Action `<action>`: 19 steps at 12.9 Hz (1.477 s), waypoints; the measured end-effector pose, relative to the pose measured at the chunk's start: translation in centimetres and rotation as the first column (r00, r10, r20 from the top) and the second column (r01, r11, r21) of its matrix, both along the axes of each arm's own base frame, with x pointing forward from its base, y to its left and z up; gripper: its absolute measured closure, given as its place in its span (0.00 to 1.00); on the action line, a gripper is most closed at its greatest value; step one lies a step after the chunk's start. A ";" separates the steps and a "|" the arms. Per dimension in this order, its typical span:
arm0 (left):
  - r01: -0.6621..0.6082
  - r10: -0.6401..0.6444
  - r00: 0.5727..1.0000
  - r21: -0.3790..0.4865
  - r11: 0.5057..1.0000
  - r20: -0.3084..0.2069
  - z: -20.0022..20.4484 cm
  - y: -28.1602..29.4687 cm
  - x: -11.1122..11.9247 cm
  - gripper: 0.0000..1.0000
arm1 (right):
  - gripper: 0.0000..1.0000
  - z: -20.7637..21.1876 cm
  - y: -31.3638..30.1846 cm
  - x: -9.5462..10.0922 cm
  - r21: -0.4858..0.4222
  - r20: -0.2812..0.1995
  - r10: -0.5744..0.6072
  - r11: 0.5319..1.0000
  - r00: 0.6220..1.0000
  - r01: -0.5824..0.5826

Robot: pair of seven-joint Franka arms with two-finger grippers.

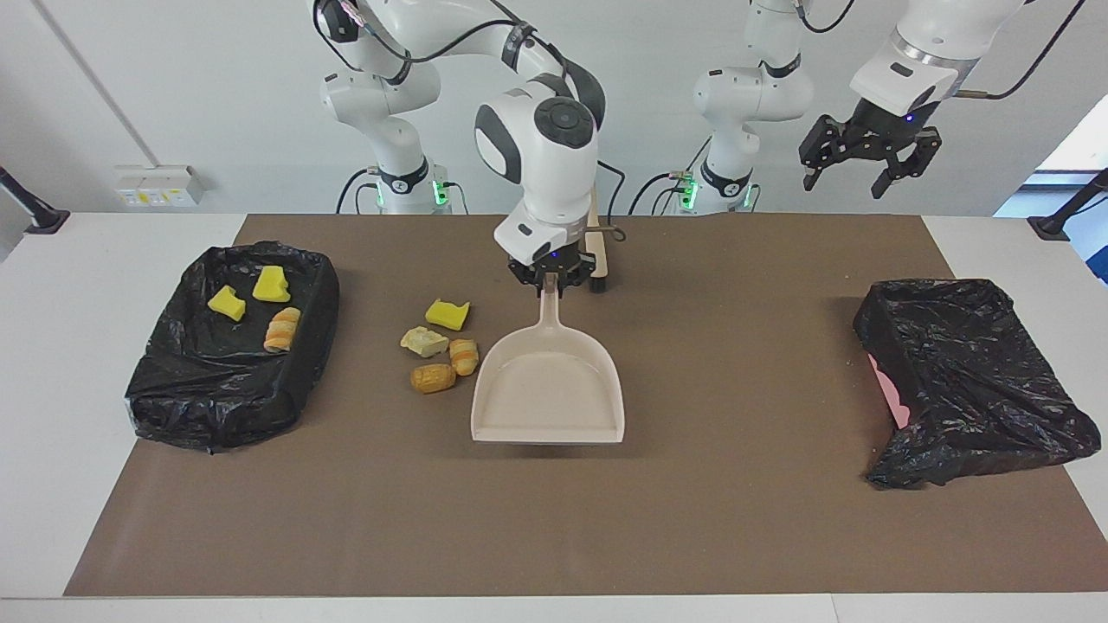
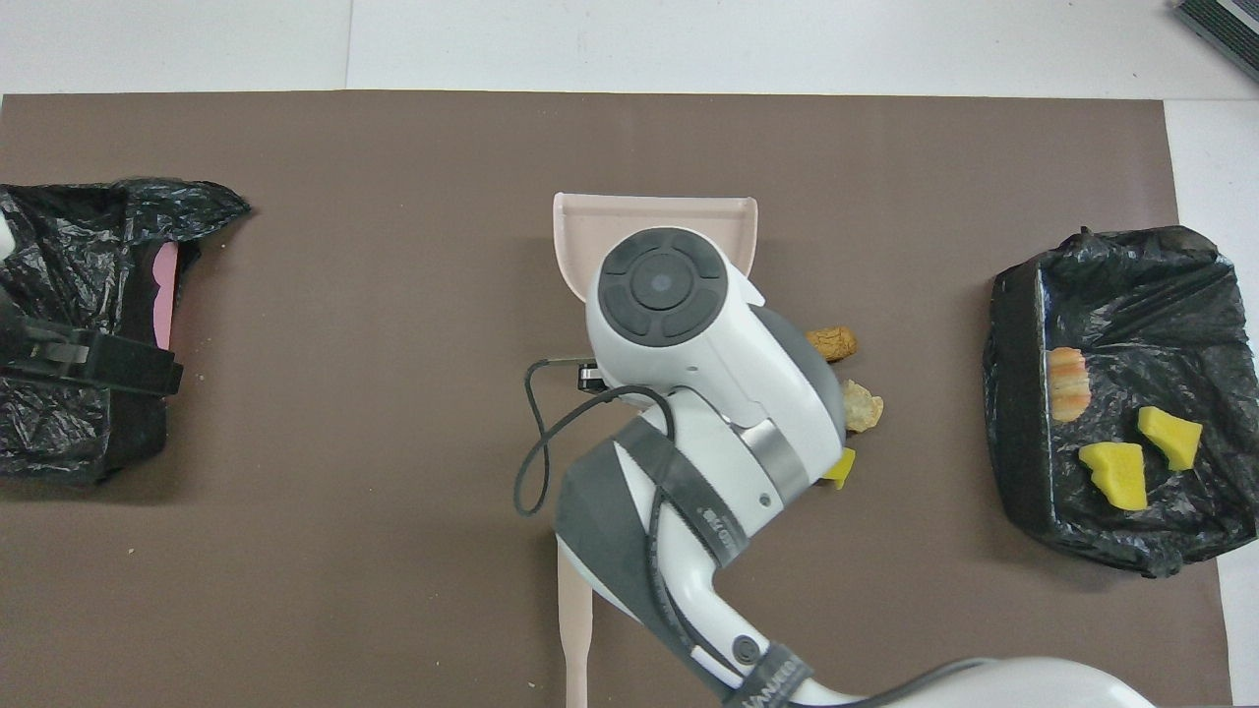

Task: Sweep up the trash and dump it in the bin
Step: 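Set the dustpan down near the remaining chunks and release the right gripper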

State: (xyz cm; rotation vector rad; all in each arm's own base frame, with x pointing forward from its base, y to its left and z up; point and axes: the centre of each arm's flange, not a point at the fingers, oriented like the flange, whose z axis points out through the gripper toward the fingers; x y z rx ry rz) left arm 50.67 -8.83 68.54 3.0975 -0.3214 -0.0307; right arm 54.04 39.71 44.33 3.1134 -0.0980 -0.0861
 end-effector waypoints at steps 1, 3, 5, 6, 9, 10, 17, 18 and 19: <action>0.008 -0.008 1.000 0.000 1.000 -0.001 0.0 0.0 0.0 0.00 | 0.68 -1.7 2.5 0.0 0.014 -0.001 -0.015 1.000 1.000 0.015; 0.025 -0.025 1.000 0.000 1.000 -0.004 -0.1 0.1 0.0 0.00 | 0.68 -4.6 5.1 0.2 0.038 0.008 -0.009 0.999 1.000 0.009; 0.032 -0.032 0.999 0.000 0.999 -0.004 -0.1 0.0 0.0 0.00 | 0.68 -5.9 5.7 0.7 0.063 0.028 -0.010 0.998 1.000 0.008; 0.036 -0.036 0.999 0.000 0.999 -0.004 -0.1 -0.1 0.0 0.00 | 0.68 -6.4 5.7 0.9 0.065 0.029 -0.012 0.998 1.000 0.010; 0.038 -0.038 0.999 0.000 0.999 -0.001 0.0 -0.1 -0.1 0.00 | 0.68 -8.1 5.6 0.7 0.053 0.011 -0.010 0.999 1.000 0.010; 0.038 -0.038 0.999 0.000 0.999 -0.001 0.1 -0.1 -0.1 0.00 | 0.68 -8.9 5.6 0.4 0.048 0.004 -0.007 0.999 1.000 0.007; 0.040 -0.040 0.999 0.000 0.999 0.001 0.2 -0.2 -0.2 0.00 | 0.19 -5.4 4.9 -1.0 0.010 -0.008 0.003 1.000 1.000 -0.003; 0.040 -0.040 0.999 0.000 0.999 0.001 0.2 -0.2 -0.2 0.00 | 0.07 -3.5 4.6 -1.6 0.000 -0.009 0.005 1.000 1.000 -0.005; 0.040 -0.040 0.999 0.000 0.999 0.001 0.2 -0.2 -0.2 0.00 | 0.00 -1.5 4.2 -2.5 -0.002 -0.010 0.005 1.000 1.000 -0.005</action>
